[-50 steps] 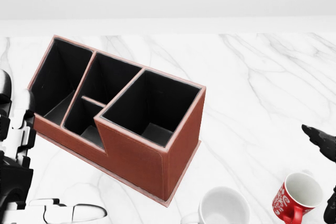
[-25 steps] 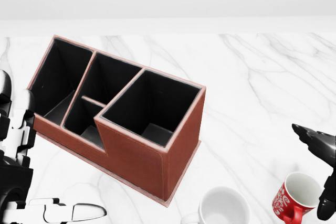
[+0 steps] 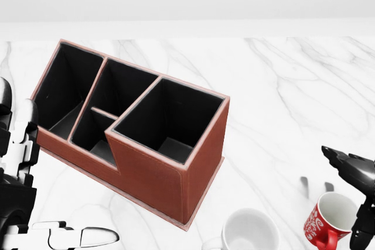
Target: Pick up the red mug and place it to the right of the caddy.
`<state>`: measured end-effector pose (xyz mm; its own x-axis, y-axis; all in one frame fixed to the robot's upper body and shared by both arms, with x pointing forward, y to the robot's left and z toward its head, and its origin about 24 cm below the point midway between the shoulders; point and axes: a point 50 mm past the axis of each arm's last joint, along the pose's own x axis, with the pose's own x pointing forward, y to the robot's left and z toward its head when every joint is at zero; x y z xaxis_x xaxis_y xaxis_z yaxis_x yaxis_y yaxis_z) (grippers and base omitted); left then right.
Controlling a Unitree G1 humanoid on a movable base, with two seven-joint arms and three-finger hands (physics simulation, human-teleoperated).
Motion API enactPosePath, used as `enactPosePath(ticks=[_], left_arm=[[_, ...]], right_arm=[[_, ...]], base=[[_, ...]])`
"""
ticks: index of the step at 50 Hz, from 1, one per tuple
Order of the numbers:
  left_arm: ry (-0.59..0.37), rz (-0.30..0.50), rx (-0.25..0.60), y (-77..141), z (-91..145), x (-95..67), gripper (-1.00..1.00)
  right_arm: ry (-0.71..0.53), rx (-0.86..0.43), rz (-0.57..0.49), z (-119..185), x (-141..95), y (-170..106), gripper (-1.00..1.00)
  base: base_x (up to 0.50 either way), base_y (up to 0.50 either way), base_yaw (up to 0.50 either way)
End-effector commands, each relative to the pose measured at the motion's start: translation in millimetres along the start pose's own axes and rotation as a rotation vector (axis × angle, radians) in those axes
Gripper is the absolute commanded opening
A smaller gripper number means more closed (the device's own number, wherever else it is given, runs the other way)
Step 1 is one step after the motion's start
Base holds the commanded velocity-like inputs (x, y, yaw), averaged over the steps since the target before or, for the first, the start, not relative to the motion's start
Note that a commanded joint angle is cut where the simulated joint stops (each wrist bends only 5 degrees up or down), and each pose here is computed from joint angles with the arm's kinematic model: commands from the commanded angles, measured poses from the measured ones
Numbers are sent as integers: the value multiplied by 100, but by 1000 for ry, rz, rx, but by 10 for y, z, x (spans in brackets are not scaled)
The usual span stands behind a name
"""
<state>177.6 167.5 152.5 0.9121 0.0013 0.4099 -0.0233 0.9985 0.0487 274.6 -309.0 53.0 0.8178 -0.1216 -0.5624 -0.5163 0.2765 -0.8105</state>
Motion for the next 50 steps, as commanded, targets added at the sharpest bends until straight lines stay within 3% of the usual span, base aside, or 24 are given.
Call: enactPosePath(ticks=[1, 22, 23, 24, 25, 26, 50], left_arm=[[-3, 0, 0, 2, 4, 3, 100], [-7, 0, -2, 2, 22, -9, 100], [-10, 0, -2, 2, 27, -6, 100], [-8, 0, -2, 0, 23, -8, 100], [-8, 0, -2, 0, 22, -8, 100], [-10, -1, -1, -3, 31, -12, 100], [11, -11, -5, -33, -25, 3, 100]], right_arm=[[7, -4, 15, -2, 43, 97, 100], [21, 0, 29, -48, 28, 186, 98], [22, -2, 28, -53, 26, 186, 21], [21, -1, 28, -53, 21, 183, -78], [21, -1, 28, -53, 21, 183, -78], [18, 2, 23, -52, 10, 157, -100], [2, 10, -13, 34, -37, -150, -100]], base=[[0, 0, 0], [0, 0, 0], [0, 0, 0], [0, 0, 0], [0, 0, 0], [0, 0, 0], [0, 0, 0]])
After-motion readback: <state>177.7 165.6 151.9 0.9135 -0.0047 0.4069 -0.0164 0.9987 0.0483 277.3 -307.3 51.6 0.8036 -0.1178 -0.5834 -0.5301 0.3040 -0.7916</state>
